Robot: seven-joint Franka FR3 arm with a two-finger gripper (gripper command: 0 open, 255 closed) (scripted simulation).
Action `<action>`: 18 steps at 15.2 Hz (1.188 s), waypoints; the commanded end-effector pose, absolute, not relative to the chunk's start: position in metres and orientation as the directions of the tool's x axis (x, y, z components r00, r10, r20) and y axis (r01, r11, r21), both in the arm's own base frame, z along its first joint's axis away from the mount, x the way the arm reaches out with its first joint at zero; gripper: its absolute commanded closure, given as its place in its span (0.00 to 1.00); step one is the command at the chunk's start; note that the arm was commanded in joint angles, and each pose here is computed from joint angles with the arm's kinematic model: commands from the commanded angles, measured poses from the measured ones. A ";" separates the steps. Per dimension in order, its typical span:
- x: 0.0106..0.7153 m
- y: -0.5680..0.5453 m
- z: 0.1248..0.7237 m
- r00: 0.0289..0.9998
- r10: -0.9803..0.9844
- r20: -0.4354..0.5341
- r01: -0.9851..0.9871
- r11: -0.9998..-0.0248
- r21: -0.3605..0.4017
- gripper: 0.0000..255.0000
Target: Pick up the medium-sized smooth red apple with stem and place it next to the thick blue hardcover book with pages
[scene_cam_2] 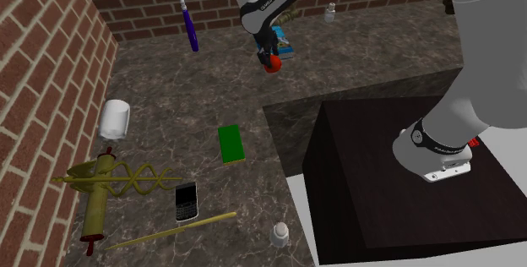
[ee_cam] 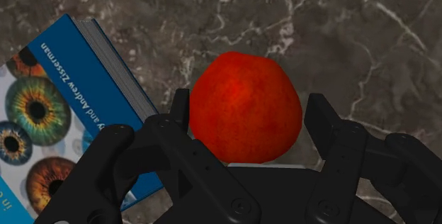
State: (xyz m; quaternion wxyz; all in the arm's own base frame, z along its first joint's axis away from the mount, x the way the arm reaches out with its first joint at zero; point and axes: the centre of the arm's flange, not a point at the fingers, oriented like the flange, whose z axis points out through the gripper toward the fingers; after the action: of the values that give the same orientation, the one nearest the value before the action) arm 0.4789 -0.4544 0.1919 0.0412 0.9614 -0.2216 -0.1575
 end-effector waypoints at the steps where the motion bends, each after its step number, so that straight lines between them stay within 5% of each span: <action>1: 0.479 -0.454 0.191 0.852 -0.439 -0.286 -0.413 -0.898 0.149 1.00; 2: 0.478 -0.454 0.191 0.852 -0.439 -0.286 -0.413 -0.898 0.149 0.00; 18: 0.495 -0.454 0.238 0.852 -0.439 -0.286 -0.413 -0.898 0.149 0.00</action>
State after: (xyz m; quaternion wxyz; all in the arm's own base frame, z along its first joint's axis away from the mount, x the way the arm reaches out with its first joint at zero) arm 0.4946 -0.4538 0.2382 0.0409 0.9613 -0.2217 -0.1584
